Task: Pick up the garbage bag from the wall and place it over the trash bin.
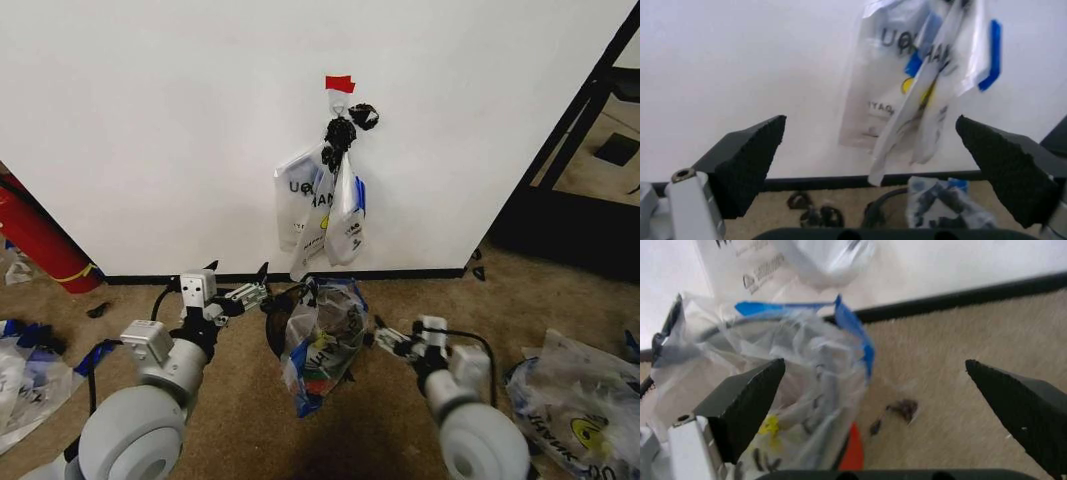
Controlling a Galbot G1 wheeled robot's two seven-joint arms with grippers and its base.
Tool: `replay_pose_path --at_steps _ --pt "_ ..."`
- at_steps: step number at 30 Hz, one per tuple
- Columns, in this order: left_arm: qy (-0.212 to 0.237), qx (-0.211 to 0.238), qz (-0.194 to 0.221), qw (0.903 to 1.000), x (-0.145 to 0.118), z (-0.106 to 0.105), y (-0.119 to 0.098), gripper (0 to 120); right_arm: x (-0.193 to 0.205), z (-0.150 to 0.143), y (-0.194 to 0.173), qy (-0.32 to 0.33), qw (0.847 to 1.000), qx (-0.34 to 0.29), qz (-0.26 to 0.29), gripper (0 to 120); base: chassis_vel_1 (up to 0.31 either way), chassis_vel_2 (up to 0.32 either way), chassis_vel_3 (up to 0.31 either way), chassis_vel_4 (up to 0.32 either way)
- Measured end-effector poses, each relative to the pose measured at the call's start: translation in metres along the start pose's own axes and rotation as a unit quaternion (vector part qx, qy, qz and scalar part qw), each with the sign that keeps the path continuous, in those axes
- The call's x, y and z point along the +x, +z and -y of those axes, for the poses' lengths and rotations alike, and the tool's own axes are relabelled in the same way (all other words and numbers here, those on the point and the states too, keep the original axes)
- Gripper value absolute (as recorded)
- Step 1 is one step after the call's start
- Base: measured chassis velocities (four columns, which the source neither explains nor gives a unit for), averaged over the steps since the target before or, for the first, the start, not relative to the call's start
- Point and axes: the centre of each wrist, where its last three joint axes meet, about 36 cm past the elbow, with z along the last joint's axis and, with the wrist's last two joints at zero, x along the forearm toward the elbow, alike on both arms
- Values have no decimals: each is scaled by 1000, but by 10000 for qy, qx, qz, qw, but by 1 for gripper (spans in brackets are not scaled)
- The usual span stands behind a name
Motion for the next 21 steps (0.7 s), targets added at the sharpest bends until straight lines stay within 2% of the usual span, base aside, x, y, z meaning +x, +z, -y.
replay_pose_path --at_steps 5,12,21 --pt "-77 -47 -148 9998 -4 -3 3 100 -24 -38 -10 395 9977 -171 -514 90 0 0 0 0" --pt "-128 -59 -323 9994 -11 -5 10 100 -30 -70 -12 617 9919 -414 -1033 100 0 0 0 0" --pt "-159 4 -432 9989 -13 -5 15 100 -34 -77 -15 916 9846 -578 -1374 100 0 0 0 0"
